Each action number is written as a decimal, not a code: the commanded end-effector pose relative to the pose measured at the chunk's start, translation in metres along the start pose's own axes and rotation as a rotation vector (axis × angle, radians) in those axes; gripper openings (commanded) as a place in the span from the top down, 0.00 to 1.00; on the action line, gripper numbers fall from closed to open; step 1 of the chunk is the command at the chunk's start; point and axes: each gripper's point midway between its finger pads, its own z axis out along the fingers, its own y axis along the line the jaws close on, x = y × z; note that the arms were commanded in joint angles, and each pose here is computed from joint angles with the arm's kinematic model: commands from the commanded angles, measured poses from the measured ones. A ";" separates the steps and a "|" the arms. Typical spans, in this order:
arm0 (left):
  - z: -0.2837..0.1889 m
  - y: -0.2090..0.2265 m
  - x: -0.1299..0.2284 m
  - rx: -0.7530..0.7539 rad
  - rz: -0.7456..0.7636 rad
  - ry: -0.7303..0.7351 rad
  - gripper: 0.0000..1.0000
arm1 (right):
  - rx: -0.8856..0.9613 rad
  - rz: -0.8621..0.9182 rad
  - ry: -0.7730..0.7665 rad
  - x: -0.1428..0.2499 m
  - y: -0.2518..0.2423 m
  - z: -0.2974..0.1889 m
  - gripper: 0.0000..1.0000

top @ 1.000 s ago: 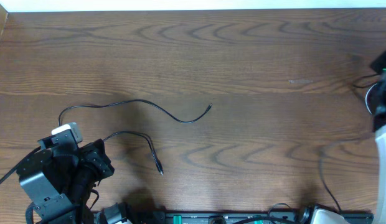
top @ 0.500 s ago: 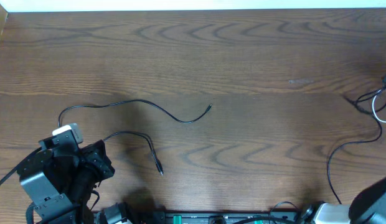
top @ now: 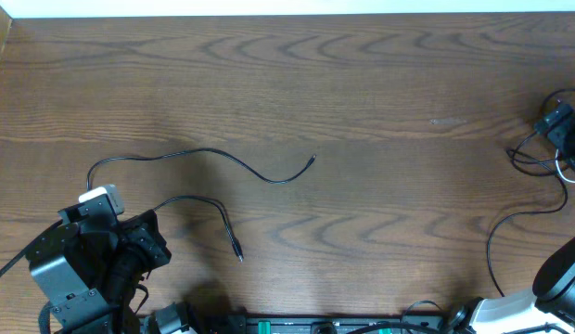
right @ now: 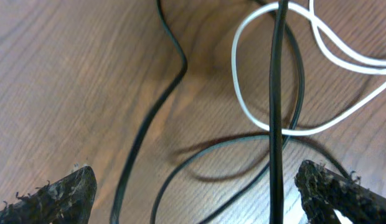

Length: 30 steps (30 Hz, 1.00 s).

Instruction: Untangle cables

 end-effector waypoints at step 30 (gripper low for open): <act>0.001 0.001 0.004 -0.003 -0.005 0.016 0.79 | 0.413 0.656 0.332 0.110 -0.041 -0.040 0.01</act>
